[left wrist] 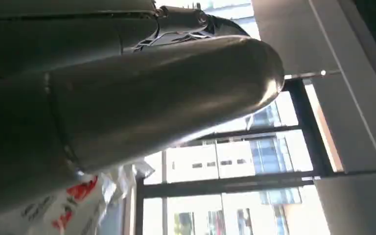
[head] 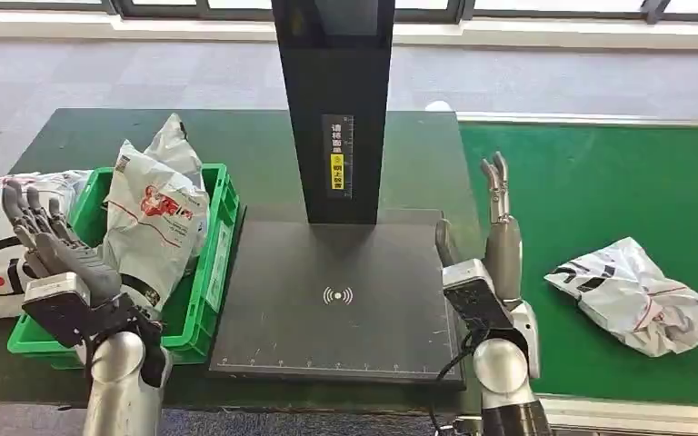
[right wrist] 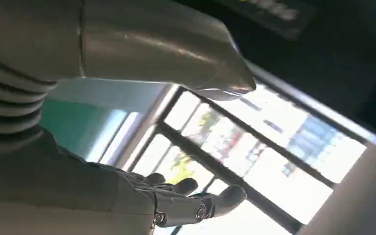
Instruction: Moved the parcel from conveyor to table for the left to box.
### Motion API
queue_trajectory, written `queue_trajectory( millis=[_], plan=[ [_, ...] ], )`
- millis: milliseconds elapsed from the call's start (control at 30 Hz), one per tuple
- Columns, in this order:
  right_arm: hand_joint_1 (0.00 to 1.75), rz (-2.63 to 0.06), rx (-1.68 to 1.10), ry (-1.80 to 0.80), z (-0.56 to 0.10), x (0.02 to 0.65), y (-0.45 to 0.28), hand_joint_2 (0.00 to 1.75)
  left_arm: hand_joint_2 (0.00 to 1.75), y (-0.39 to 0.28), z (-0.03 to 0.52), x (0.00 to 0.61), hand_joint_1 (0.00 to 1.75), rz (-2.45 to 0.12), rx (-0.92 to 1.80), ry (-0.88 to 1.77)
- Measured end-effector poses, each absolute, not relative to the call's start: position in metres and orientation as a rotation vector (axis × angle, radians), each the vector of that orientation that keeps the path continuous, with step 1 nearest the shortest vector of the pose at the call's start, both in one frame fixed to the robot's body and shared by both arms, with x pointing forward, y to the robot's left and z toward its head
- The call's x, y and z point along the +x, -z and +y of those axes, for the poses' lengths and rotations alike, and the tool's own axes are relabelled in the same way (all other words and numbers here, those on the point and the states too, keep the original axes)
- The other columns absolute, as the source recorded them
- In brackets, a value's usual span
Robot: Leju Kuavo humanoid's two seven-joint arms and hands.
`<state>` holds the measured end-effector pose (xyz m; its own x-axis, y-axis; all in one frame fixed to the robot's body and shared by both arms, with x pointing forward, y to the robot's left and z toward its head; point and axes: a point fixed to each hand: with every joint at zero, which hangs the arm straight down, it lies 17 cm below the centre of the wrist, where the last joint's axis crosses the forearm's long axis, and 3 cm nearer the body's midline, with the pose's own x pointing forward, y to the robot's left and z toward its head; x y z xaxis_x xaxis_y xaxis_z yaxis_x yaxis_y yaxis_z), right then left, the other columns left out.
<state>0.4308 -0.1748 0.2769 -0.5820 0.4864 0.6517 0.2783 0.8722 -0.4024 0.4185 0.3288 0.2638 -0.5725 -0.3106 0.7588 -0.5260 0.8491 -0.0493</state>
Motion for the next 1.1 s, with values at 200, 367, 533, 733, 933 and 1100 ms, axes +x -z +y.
queue_trajectory(
  millis=[200,367,533,733,933,1100],
  plan=[
    [0.0,-1.677,-1.018,-0.498,-0.274,0.473,-0.171,1.75,0.0,-0.293,0.236,0.405,0.0,-2.363,0.067,-0.138],
    [0.0,-1.133,-1.307,-0.507,-0.42,0.454,-0.078,1.75,0.0,-0.308,0.195,0.384,0.0,-2.428,-0.054,0.0],
    [0.0,-0.924,-1.303,-0.453,-0.484,0.426,-0.029,1.75,0.0,-0.312,0.186,0.375,0.0,-2.439,-0.08,0.021],
    [0.0,-0.813,-1.309,-0.411,-0.521,0.399,-0.003,1.75,0.0,-0.311,0.182,0.372,0.0,-2.439,-0.096,0.032],
    [0.0,-0.786,-1.359,-0.374,-0.546,0.387,-0.002,1.75,0.0,-0.309,0.181,0.371,0.0,-2.437,-0.099,0.034],
    [1.75,-0.798,-1.348,-0.372,-0.552,0.39,0.004,1.75,0.0,-0.307,0.178,0.373,0.0,-2.431,-0.11,0.038]
  ],
)
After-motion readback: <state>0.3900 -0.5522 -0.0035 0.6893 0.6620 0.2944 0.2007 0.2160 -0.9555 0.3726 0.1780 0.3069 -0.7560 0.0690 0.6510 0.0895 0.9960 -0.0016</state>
